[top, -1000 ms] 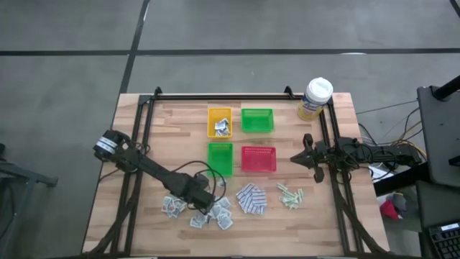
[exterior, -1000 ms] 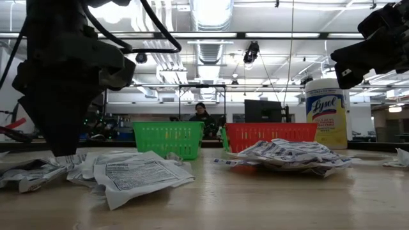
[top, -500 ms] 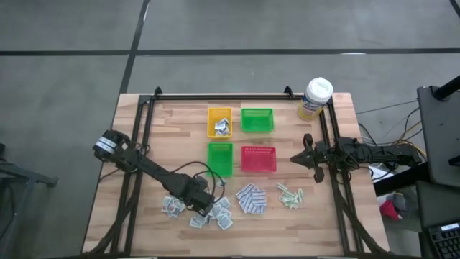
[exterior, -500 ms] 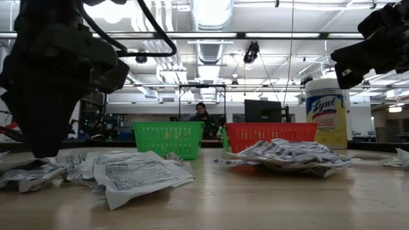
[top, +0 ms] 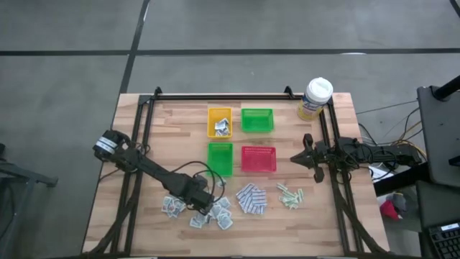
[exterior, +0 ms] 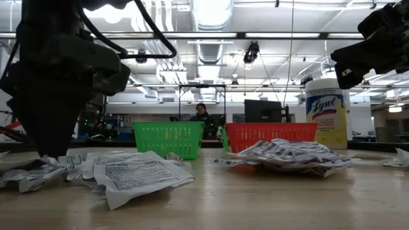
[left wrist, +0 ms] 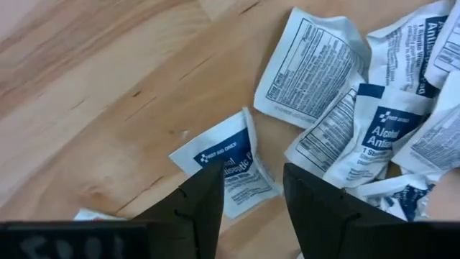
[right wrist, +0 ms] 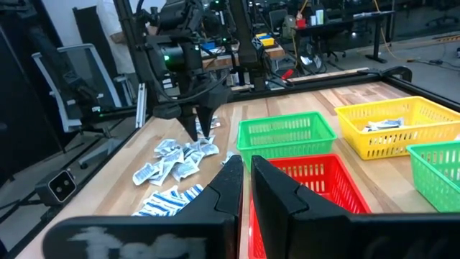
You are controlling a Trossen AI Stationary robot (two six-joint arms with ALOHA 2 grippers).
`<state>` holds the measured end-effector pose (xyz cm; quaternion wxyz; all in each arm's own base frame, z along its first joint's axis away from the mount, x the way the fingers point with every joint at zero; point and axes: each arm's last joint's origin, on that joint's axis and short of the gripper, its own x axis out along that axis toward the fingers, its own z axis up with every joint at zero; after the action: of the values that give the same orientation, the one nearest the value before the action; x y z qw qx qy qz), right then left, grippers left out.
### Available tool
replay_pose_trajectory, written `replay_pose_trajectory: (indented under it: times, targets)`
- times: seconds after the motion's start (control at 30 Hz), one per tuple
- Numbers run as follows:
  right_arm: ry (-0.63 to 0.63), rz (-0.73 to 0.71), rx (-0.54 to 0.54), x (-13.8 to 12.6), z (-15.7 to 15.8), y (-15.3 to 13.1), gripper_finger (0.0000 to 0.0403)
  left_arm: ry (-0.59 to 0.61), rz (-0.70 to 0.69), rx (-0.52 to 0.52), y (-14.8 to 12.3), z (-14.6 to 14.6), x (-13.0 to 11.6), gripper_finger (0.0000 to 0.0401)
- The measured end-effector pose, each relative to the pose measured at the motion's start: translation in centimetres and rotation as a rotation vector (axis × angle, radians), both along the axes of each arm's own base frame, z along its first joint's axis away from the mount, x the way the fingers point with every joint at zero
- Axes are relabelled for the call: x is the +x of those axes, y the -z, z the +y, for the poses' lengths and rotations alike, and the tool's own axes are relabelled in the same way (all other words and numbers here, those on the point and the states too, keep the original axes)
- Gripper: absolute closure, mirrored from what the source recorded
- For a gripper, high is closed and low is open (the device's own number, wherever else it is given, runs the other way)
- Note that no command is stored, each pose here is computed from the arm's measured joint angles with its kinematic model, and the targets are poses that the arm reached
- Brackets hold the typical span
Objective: Pick & Place First Aid Supplies
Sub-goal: Put the blue alcohol pad into the yellow bin
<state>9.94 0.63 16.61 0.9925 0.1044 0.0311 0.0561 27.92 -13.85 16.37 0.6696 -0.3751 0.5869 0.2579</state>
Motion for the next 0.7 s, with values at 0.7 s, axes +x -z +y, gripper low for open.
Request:
replay_pose_trajectory:
  times: [0.7]
  targets:
    - [0.0,0.0,0.0,0.0,0.0,0.0,0.0374,0.032,-0.013,0.001,0.58,0.14,-0.27,0.0353]
